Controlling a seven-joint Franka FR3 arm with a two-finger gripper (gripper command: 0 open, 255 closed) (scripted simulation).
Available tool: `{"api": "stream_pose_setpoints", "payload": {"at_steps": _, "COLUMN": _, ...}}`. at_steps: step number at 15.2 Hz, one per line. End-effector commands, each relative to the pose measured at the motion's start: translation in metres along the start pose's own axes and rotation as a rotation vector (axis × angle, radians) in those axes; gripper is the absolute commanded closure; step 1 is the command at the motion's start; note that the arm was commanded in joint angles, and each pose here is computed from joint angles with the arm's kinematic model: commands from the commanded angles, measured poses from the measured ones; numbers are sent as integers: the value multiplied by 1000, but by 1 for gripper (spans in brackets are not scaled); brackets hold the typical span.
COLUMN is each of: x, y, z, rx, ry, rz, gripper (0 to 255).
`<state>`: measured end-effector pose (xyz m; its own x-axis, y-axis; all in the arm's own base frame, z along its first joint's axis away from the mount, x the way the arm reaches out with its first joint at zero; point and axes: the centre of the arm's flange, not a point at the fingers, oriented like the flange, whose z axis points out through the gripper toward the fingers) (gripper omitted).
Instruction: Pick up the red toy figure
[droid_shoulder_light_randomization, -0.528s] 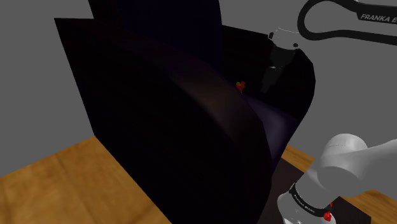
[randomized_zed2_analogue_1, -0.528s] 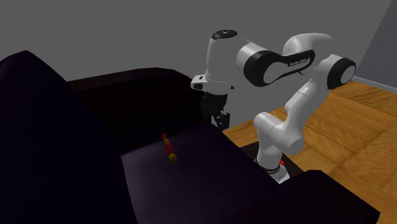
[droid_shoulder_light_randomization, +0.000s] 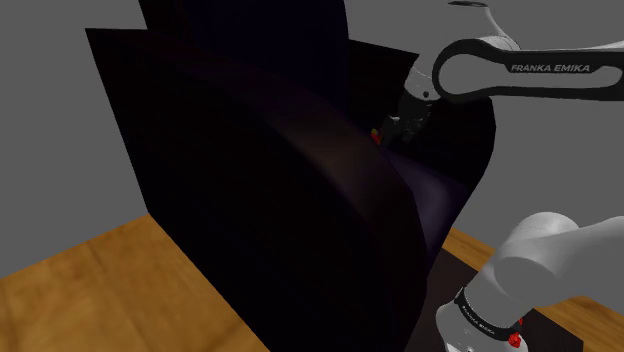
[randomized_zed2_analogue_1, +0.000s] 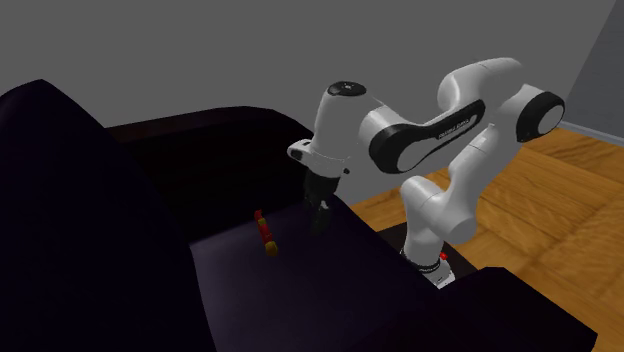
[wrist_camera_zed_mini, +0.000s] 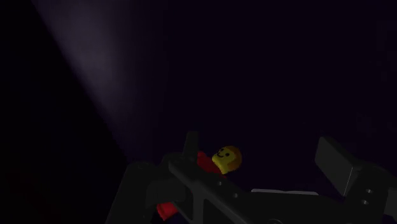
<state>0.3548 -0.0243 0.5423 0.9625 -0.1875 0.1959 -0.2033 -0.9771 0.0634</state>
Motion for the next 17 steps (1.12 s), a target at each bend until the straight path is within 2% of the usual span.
{"api": "stream_pose_setpoints", "payload": {"at_steps": 1, "x": 9, "y": -2, "z": 17, "rx": -7, "ry": 58, "rz": 120, "gripper": 0}}
{"api": "stream_pose_setpoints", "payload": {"at_steps": 7, "x": 49, "y": -4, "z": 69, "rx": -33, "ry": 211, "rz": 452, "gripper": 0}}
{"api": "stream_pose_setpoints", "payload": {"at_steps": 8, "x": 54, "y": -3, "z": 74, "rx": -36, "ry": 229, "rz": 493, "gripper": 0}}
{"api": "stream_pose_setpoints", "payload": {"at_steps": 17, "x": 47, "y": -5, "z": 114, "rx": -36, "ry": 229, "rz": 493, "gripper": 0}}
